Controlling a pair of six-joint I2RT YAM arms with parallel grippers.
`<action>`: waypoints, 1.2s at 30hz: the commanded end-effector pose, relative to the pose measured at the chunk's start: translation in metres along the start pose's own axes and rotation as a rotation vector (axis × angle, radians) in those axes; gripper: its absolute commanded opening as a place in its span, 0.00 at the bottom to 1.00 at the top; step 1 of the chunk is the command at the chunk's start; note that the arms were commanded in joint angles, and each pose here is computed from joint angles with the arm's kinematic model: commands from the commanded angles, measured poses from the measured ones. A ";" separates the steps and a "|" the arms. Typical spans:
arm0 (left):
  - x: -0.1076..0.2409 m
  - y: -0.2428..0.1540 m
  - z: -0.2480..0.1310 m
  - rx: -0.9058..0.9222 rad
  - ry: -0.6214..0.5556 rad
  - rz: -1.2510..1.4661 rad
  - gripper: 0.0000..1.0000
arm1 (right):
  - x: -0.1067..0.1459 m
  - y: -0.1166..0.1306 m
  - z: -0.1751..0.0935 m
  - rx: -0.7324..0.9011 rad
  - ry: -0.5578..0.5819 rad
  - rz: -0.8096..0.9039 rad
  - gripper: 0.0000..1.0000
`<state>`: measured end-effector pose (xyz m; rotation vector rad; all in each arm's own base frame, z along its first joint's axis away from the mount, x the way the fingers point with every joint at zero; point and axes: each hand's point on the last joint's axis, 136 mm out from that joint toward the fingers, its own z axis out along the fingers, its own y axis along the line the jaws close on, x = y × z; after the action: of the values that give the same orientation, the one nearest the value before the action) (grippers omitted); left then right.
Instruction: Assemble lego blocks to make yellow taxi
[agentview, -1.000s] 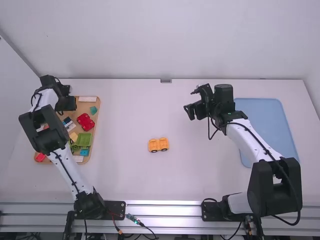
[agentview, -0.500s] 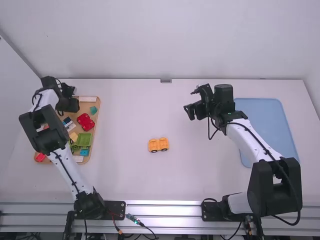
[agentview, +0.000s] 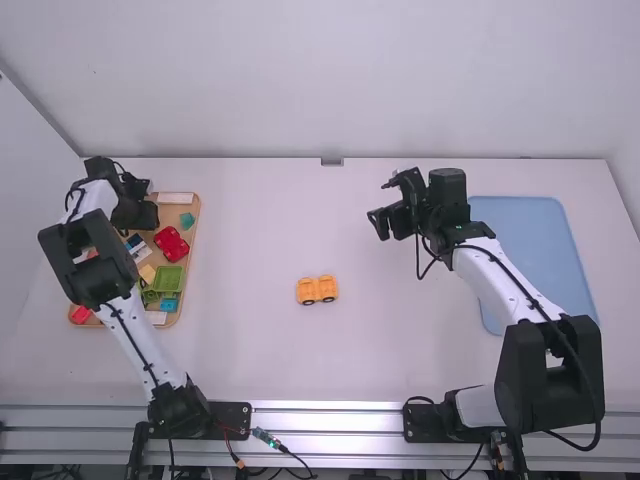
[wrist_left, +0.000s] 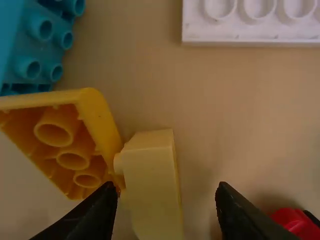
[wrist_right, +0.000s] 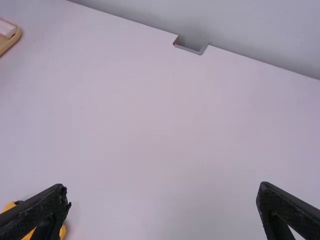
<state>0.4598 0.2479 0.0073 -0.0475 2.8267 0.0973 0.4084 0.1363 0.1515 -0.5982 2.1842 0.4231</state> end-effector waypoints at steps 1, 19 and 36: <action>-0.001 -0.013 0.003 0.047 -0.005 -0.020 0.51 | -0.009 0.001 0.000 -0.005 -0.015 -0.006 0.99; -0.001 0.021 -0.003 -0.148 0.019 -0.226 0.47 | -0.010 0.001 0.000 -0.005 -0.018 -0.011 0.99; -0.016 -0.006 -0.030 -0.078 0.056 -0.190 0.56 | -0.009 0.001 0.000 -0.005 -0.014 -0.010 0.99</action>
<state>0.4598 0.2526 0.0441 -0.3662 2.8515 0.1811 0.4093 0.1363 0.1526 -0.6006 2.1775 0.4204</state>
